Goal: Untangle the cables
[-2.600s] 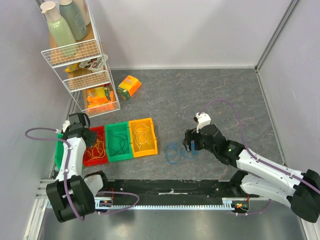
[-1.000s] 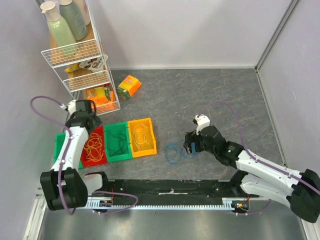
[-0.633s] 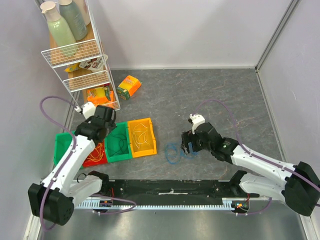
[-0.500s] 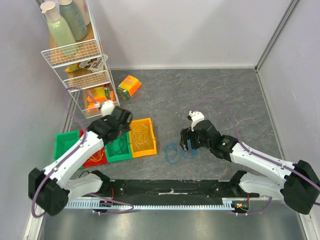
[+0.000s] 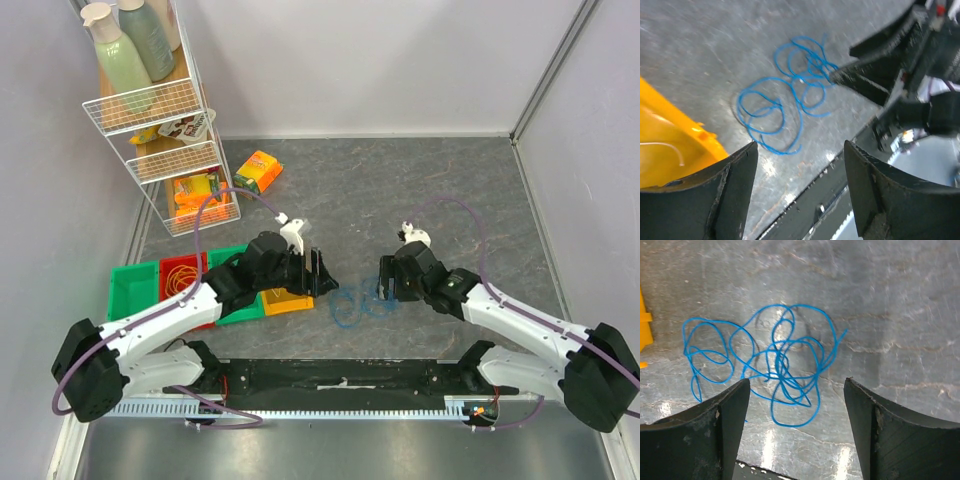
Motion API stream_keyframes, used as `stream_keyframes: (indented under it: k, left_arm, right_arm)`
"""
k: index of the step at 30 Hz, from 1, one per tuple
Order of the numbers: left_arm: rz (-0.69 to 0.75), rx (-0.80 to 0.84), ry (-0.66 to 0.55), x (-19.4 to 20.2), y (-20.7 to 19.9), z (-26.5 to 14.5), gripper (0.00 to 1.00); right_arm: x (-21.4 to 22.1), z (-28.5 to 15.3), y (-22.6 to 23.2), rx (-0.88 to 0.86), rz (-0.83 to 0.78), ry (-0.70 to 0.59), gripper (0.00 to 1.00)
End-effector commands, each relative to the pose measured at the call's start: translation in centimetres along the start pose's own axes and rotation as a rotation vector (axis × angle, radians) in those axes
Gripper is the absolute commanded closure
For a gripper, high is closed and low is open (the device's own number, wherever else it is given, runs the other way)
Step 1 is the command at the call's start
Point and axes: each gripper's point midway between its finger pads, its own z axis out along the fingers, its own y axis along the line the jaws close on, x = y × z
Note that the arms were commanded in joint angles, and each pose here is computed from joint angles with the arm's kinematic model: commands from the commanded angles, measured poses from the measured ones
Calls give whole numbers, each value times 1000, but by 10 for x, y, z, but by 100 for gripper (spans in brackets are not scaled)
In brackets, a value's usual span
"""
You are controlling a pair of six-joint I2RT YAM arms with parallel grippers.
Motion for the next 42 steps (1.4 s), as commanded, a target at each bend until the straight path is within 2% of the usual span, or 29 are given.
stream_keyframes:
  k: [1,6,8,10,13,16,19,24,27,30,33,35,42]
  left_arm:
    - [75,327,57,17,-49,-9,25]
    - [85,348,125,40,-42,-9,27]
    - [83,356,150,44,-43,-6,29]
    - [79,357,184,49,-44,-1,30]
    - [72,322,207,54,-45,11,28]
    - [55,275,198,55,-48,30,22]
    - [63,212,220,59,-45,48,20]
    - [109,49,204,55,-23,70,35]
    - [151,-16,200,48,-13,72,37]
    - [160,21,181,46,-18,65,29]
    - [164,179,95,36,-45,49,17]
    - [191,264,54,32,-58,40,13]
    - [323,280,-12,11,-66,41,19]
  right_arm:
    - [15,0,-14,53,76,31,19]
    - [18,11,-19,80,34,40,31]
    - [18,17,-19,80,19,31,40]
    - [16,20,-16,59,15,15,53]
    - [10,16,-3,-12,-3,4,83]
    - [-2,-1,7,-73,-9,-39,98]
    - [-13,-25,14,-141,1,-102,100]
    - [-24,-59,22,-241,46,-189,100]
    - [-37,-84,28,-291,67,-241,100]
    - [-54,-111,34,-334,70,-300,100]
    - [-68,-132,41,-377,53,-354,100]
    - [-75,-141,47,-401,44,-373,100]
    - [-80,-156,75,-535,-4,-348,100]
